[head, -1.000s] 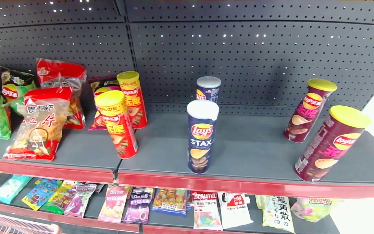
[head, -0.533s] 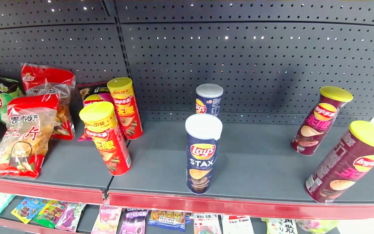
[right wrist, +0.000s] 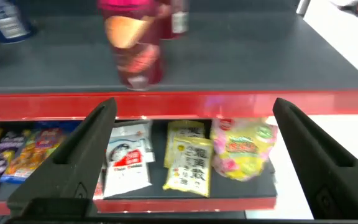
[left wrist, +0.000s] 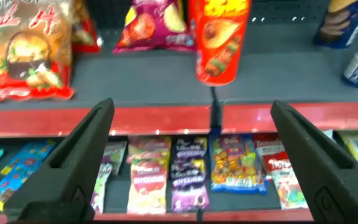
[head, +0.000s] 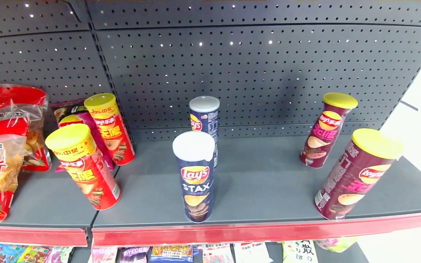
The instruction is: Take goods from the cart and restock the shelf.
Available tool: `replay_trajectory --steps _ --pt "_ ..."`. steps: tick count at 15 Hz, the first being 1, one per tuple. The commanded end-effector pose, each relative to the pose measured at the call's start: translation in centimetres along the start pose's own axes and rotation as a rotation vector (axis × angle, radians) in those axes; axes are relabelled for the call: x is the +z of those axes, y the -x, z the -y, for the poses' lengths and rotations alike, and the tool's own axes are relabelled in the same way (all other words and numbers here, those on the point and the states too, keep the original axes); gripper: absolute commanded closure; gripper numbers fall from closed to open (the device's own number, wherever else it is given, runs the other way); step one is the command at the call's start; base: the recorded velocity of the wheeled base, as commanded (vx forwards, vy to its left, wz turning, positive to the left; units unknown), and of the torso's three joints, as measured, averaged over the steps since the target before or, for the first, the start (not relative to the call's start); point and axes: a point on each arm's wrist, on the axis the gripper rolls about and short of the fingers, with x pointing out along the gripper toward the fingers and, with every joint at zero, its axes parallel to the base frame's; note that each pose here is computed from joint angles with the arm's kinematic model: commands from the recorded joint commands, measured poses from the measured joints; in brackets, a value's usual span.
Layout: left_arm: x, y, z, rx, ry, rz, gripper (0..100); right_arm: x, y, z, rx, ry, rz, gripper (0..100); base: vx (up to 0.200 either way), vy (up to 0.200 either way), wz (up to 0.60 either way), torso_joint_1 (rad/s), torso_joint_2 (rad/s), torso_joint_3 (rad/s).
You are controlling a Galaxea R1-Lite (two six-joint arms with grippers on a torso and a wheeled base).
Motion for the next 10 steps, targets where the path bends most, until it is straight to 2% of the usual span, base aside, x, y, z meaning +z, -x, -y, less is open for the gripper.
replay_trajectory --steps 1,10 --pt "-0.01 0.00 0.00 0.001 0.000 -0.001 0 0.00 -0.01 0.00 0.000 0.001 -0.001 0 0.000 0.000 0.00 0.000 0.00 0.000" --pt "0.01 0.00 0.00 0.001 0.001 0.000 0 0.00 -0.01 0.00 0.000 0.001 -0.001 0 0.000 0.000 0.00 0.000 0.00 0.000"
